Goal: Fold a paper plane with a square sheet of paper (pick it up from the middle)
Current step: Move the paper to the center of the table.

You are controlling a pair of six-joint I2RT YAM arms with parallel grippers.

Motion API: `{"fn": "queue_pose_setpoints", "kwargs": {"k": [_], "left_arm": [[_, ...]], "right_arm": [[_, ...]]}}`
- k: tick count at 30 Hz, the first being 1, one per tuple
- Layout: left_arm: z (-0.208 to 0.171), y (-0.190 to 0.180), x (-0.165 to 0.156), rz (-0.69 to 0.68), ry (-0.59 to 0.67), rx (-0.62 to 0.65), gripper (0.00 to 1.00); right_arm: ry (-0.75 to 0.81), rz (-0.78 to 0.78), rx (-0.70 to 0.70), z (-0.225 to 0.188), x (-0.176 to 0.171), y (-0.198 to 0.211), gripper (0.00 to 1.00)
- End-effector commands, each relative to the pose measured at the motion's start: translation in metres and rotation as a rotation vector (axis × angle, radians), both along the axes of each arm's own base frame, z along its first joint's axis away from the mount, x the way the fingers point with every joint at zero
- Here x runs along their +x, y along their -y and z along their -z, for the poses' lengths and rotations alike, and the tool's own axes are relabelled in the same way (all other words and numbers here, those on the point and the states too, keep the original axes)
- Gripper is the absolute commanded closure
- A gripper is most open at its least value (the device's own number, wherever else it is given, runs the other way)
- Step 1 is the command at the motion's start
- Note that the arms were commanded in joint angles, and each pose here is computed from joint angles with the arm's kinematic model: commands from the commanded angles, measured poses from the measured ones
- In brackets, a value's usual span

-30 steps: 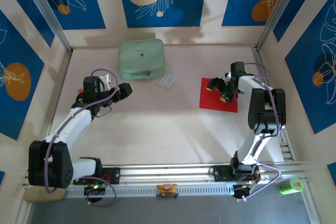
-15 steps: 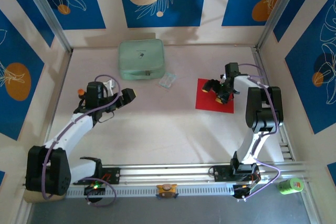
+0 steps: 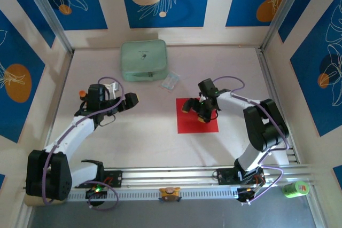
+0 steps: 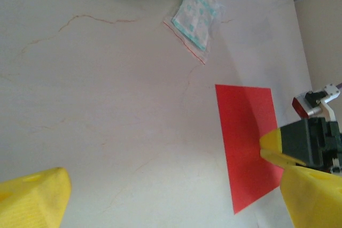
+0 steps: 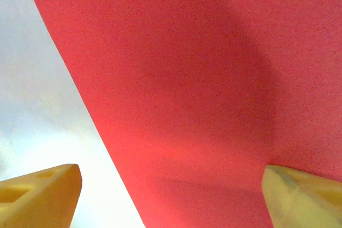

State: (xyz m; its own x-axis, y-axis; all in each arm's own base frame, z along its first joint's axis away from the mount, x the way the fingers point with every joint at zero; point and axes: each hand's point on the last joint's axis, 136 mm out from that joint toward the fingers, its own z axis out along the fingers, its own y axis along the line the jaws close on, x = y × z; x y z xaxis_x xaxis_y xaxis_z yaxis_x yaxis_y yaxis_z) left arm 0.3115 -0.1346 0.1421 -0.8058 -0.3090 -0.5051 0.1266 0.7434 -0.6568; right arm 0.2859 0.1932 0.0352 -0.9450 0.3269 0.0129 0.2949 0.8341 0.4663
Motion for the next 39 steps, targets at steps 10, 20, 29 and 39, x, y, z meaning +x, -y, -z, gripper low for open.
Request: {"fn": "queue_pose_setpoints", "kwargs": {"k": [10,20,29,39], "left_arm": [[0.011,0.008,-0.009,0.043,-0.039,-0.032,0.00],[0.009,0.004,-0.018,-0.028,-0.062,-0.055,0.00],[0.016,0.014,-0.040,-0.030,-0.076,-0.008,0.00],[0.021,0.044,-0.047,0.068,-0.107,0.058,0.10]], "right_arm": [[0.058,0.063,0.045,-0.008,0.017,0.039,0.12],[-0.044,0.102,0.043,0.025,0.000,0.021,0.13],[-0.034,0.202,0.084,0.024,-0.016,-0.027,0.13],[-0.017,0.137,0.184,0.006,-0.020,-0.081,0.12]]}}
